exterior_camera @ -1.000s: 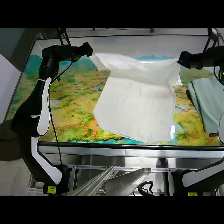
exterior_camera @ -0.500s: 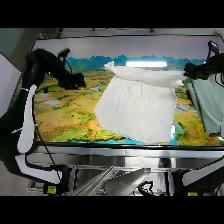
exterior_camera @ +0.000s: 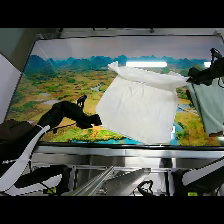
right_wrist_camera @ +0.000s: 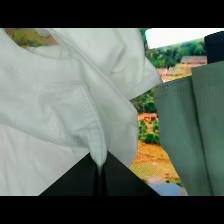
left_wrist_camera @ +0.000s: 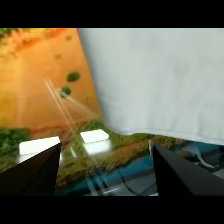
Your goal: Fold the shirts.
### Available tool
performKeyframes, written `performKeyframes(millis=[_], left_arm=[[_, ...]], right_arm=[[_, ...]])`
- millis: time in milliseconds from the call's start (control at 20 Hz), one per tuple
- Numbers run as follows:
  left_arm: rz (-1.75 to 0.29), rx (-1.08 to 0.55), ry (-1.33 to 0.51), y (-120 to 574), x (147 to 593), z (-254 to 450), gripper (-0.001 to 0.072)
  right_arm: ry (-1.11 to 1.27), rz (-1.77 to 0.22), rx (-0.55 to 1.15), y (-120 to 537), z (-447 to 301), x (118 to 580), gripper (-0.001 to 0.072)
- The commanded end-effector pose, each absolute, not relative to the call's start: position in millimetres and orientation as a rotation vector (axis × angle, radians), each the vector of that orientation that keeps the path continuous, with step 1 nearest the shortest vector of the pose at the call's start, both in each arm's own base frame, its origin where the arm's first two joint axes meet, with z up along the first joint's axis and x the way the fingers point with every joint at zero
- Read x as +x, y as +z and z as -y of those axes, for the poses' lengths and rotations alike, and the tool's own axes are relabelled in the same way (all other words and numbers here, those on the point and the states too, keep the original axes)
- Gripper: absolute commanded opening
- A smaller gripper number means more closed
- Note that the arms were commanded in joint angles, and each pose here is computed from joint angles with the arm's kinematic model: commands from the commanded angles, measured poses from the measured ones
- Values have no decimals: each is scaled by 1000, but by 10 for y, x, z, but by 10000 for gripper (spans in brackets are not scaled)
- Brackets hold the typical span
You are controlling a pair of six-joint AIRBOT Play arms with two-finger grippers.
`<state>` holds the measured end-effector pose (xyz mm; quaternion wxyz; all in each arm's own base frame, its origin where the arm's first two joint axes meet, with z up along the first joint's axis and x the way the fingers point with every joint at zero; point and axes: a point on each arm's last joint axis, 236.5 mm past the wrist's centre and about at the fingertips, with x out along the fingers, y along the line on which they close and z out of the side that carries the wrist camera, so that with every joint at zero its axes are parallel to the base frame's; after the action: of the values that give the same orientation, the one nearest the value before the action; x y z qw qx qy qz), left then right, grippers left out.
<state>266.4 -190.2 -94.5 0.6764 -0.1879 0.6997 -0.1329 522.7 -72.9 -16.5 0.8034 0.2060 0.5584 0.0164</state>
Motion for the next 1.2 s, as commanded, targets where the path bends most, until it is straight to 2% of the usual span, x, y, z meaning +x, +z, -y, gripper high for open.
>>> performKeyframes(millis=[0, 200, 250, 300, 350, 500, 650, 850, 1000, 1150], left_arm=[[-1504, -546, -258, -1109, 2737, 2047, 616], [-1421, -555, -244, -1093, 3068, 2077, 598], [-1383, -558, -250, -1029, 3220, 2108, 531], [-1345, -557, -257, -963, 3377, 2138, 201], [-1300, -548, -271, -884, 3560, 2173, 19], [-1202, -488, -307, -683, 4111, 2140, 17], [-1088, -419, -225, -378, 4918, 1494, 16], [-971, -485, -145, 123, 5755, 657, 17], [-934, -488, -147, 295, 6097, 415, 17], [-927, -471, -180, 234, 6311, 526, 18]], right_arm=[[51, -1209, 425, -178, 721, 5197, 22], [52, -1208, 423, -178, 722, 5198, 22], [53, -1209, 422, -179, 721, 5196, 22], [57, -1213, 418, -178, 717, 5185, 22], [60, -1228, 416, -180, 709, 5149, 22], [-15, -1362, 380, -237, 833, 4801, 21], [-69, -1461, 333, -157, 836, 4273, 21], [19, -1538, 390, -128, 57, 3279, 22], [29, -1463, 499, -265, -521, 2823, 22], [26, -1329, 621, -275, -714, 2934, 22]])
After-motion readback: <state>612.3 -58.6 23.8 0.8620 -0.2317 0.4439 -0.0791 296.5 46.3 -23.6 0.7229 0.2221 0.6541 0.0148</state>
